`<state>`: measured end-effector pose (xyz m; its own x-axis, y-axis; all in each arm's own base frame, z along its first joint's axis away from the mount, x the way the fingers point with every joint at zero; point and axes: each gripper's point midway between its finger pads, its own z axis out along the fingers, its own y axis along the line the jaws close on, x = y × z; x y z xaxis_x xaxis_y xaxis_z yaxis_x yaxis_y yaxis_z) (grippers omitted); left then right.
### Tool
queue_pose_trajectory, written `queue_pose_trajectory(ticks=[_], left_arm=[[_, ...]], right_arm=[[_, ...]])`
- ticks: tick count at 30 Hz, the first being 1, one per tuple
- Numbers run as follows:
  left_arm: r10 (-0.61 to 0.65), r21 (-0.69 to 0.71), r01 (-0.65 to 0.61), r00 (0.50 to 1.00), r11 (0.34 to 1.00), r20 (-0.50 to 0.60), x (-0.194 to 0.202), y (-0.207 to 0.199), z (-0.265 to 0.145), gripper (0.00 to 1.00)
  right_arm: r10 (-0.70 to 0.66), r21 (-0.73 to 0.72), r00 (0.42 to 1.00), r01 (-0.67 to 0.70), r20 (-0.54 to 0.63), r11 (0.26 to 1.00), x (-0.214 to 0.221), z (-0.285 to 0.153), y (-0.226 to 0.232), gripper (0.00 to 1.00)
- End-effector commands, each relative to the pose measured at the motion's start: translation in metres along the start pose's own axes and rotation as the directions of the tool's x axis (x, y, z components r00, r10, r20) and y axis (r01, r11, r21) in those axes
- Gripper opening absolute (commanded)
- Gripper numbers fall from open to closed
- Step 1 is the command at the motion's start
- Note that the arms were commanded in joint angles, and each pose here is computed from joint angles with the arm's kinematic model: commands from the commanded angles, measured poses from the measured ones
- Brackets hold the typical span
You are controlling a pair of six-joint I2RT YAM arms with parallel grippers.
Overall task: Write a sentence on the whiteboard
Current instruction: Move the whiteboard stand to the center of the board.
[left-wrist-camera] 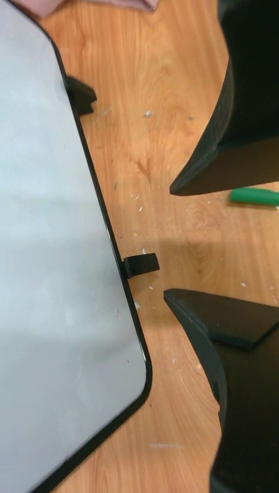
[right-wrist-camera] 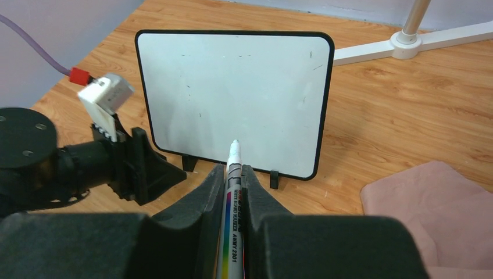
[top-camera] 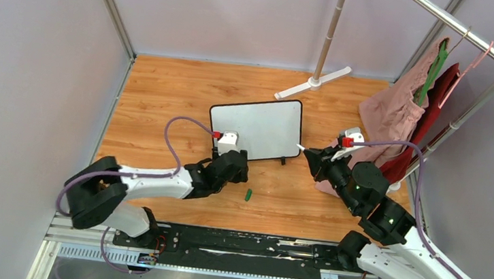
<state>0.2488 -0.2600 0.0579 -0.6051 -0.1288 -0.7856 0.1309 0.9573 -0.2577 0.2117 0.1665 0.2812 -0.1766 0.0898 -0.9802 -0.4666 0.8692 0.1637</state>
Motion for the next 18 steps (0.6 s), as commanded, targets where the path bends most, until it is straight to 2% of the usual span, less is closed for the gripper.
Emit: queue_pose_trajectory(ticks=[1, 3, 6, 9, 10, 12, 14, 18], left_arm=[[0.044, 0.032, -0.045, 0.999, 0.998, 0.013, -0.024, 0.002, -0.035, 0.69], [0.104, 0.071, -0.109, 0.992, 0.991, 0.069, -0.049, 0.002, -0.056, 0.73], [0.189, 0.136, -0.221, 0.959, 0.966, 0.213, -0.117, -0.006, -0.096, 0.76], [0.231, 0.157, -0.286, 0.927, 0.945, 0.296, -0.184, -0.001, -0.122, 0.78], [0.224, 0.150, -0.279, 0.926, 0.949, 0.304, -0.206, 0.011, -0.122, 0.79], [0.201, 0.285, -0.286, 0.935, 0.915, 0.292, -0.234, 0.004, -0.126, 0.79], [0.221, 0.326, -0.308, 0.935, 0.894, 0.278, -0.255, 0.000, -0.118, 0.78], [0.362, 0.433, -0.482, 0.871, 0.762, 0.331, -0.272, -0.036, -0.092, 0.76]], right_arm=[[0.000, -0.019, 0.999, 0.001, 0.047, 1.000, -0.023, -0.008, 0.002, 0.00], [-0.016, -0.031, 0.998, 0.017, 0.055, 0.999, -0.029, -0.011, 0.003, 0.00], [-0.039, -0.054, 0.997, 0.042, 0.068, 0.998, -0.036, -0.015, 0.006, 0.00], [-0.058, -0.077, 0.997, 0.062, 0.057, 0.995, -0.033, -0.015, 0.010, 0.00], [-0.058, -0.082, 0.997, 0.062, 0.052, 0.995, -0.031, -0.014, 0.011, 0.00], [-0.051, -0.099, 0.998, 0.055, 0.037, 0.994, -0.026, -0.012, 0.014, 0.00], [-0.043, -0.123, 0.999, 0.046, 0.025, 0.991, -0.021, -0.010, 0.019, 0.00], [-0.023, -0.171, 1.000, 0.024, 0.007, 0.985, -0.016, -0.005, 0.030, 0.00]])
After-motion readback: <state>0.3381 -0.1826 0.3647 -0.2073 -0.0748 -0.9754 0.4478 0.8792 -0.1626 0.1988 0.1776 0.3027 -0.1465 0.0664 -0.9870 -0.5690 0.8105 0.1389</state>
